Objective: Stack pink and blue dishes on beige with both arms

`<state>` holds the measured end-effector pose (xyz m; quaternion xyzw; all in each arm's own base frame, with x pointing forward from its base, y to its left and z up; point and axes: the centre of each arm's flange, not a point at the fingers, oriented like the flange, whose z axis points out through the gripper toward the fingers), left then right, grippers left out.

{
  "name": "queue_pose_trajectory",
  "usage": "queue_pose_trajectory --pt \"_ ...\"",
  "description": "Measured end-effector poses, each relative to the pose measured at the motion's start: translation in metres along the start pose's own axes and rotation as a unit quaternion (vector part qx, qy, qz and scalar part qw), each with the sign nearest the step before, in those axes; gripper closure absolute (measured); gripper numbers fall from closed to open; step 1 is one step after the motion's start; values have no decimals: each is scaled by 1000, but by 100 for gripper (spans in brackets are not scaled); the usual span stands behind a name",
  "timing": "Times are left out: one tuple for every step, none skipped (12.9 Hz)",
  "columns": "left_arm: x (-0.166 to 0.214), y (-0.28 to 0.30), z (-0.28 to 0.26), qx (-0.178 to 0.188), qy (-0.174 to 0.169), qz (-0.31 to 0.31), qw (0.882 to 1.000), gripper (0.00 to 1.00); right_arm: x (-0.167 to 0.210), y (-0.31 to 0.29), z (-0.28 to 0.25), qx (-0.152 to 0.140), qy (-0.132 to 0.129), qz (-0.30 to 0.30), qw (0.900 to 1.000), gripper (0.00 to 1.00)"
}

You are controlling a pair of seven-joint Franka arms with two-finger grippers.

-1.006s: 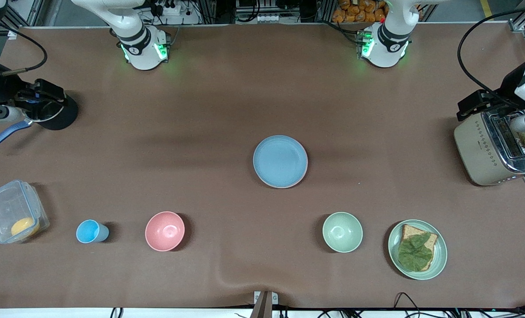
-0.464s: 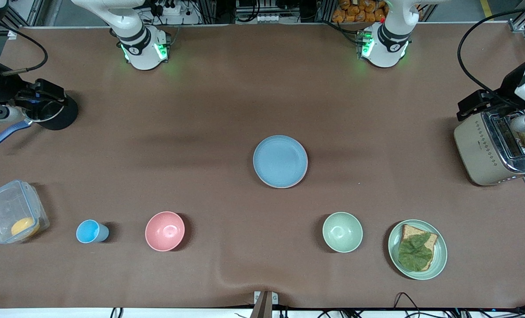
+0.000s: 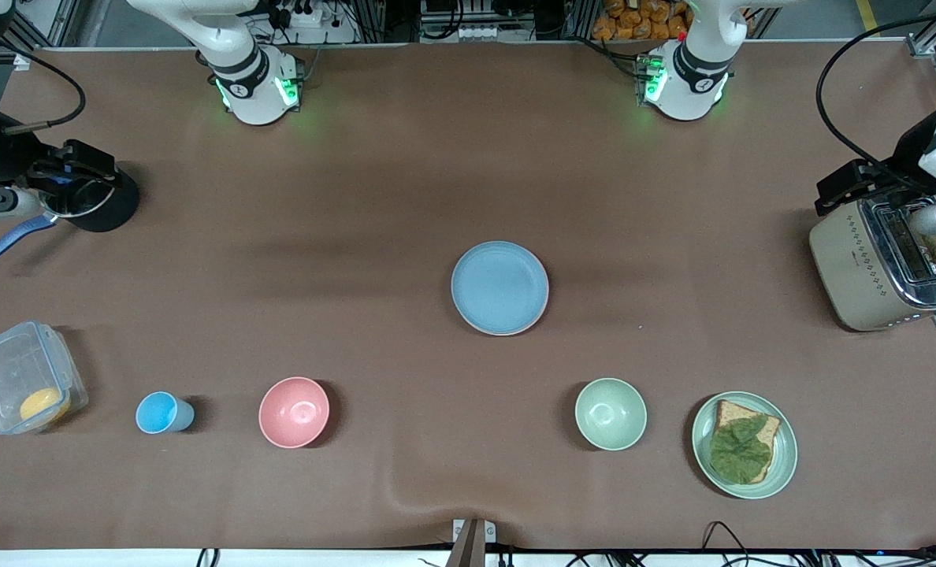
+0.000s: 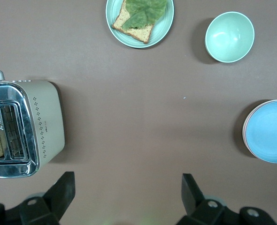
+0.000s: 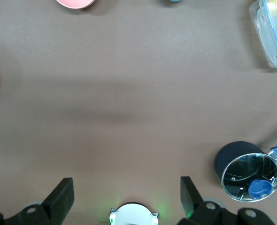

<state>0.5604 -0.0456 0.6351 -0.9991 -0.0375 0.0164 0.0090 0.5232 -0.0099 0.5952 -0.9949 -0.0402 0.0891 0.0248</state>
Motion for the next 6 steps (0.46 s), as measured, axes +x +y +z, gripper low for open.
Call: queue_pose_trajectory --pt "0 0 0 0 0 0 1000 0 0 0 0 0 0 0 1000 0" --pt "0 0 0 0 0 0 1000 0 0 0 0 0 0 0 1000 0" --pt "0 1 0 0 0 1 1000 0 0 0 0 0 0 0 1000 0" --pt "0 1 0 0 0 1 1000 0 0 0 0 0 0 0 1000 0" --pt "0 1 0 0 0 1 1000 0 0 0 0 0 -1 0 1000 0" --pt "0 1 0 0 0 1 1000 0 0 0 0 0 -1 0 1000 0"
